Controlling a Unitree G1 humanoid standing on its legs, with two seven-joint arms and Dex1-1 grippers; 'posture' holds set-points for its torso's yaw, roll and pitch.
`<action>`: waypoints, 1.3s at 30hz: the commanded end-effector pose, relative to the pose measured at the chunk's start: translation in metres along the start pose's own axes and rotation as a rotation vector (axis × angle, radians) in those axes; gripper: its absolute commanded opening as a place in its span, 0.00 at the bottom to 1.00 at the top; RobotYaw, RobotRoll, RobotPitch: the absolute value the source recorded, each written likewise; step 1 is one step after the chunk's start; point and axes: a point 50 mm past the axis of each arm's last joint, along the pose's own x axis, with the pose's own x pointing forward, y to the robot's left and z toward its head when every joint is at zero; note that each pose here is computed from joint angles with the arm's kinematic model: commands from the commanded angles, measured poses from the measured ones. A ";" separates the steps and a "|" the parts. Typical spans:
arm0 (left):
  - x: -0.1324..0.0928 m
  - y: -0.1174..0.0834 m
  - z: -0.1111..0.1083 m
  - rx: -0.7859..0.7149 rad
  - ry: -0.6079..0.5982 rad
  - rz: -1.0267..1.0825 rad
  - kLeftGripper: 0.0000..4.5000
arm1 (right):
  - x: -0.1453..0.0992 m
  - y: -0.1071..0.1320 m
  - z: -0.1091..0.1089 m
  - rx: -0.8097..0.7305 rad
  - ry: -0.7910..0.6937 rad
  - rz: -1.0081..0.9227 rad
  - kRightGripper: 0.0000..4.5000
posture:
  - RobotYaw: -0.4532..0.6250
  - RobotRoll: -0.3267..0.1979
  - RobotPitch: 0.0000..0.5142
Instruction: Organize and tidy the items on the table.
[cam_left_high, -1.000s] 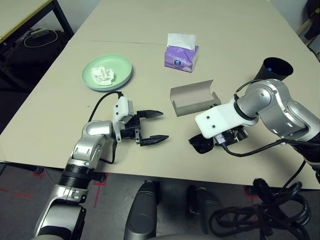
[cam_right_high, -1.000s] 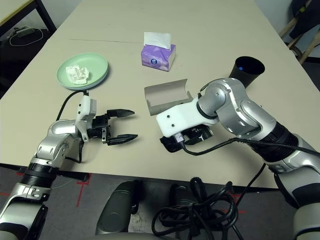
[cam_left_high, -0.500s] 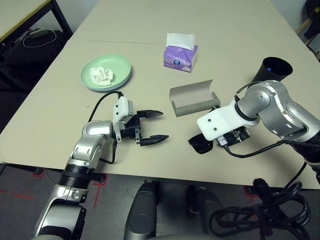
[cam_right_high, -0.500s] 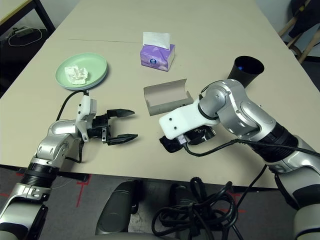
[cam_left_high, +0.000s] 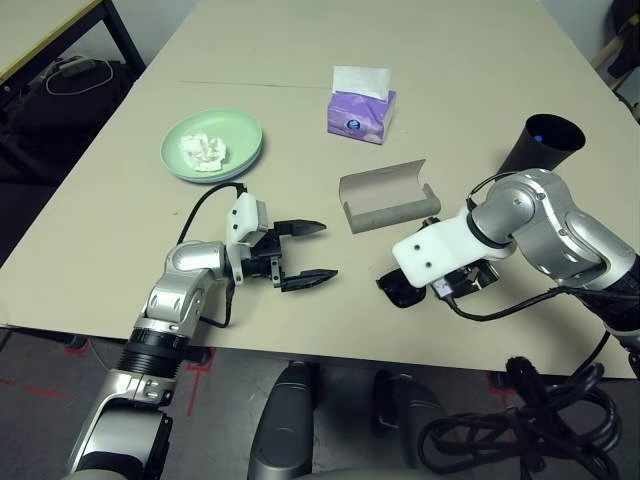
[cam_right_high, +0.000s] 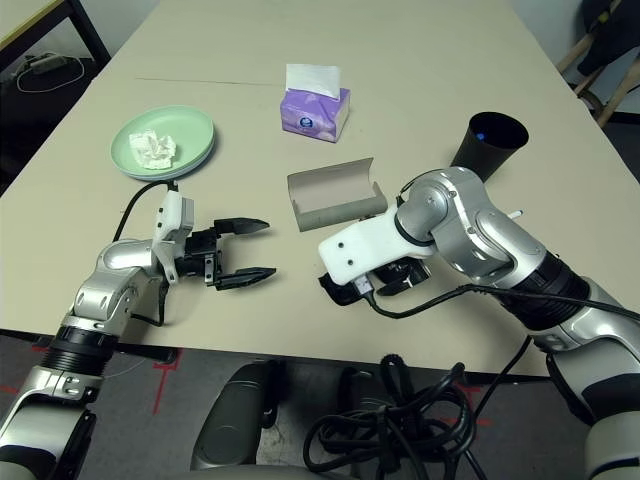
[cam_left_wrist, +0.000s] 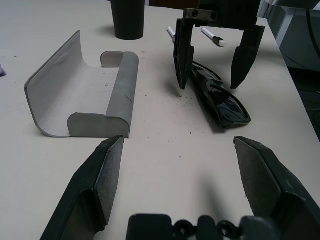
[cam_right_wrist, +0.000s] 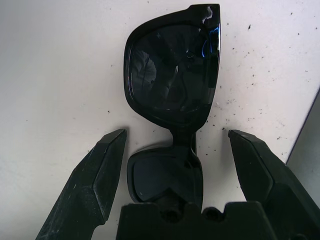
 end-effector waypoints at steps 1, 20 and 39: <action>0.002 -0.005 -0.004 -0.010 0.012 -0.014 1.00 | 0.003 0.001 0.000 -0.004 -0.008 0.008 0.96 | 0.63 0.62 0.36; 0.002 -0.004 -0.005 -0.015 0.015 -0.012 1.00 | -0.007 -0.003 0.005 -0.030 -0.025 -0.018 0.11 | 0.62 0.62 0.33; 0.004 0.005 -0.001 -0.016 0.005 0.047 1.00 | -0.054 -0.044 -0.001 -0.025 -0.032 -0.252 0.00 | 0.61 0.62 0.29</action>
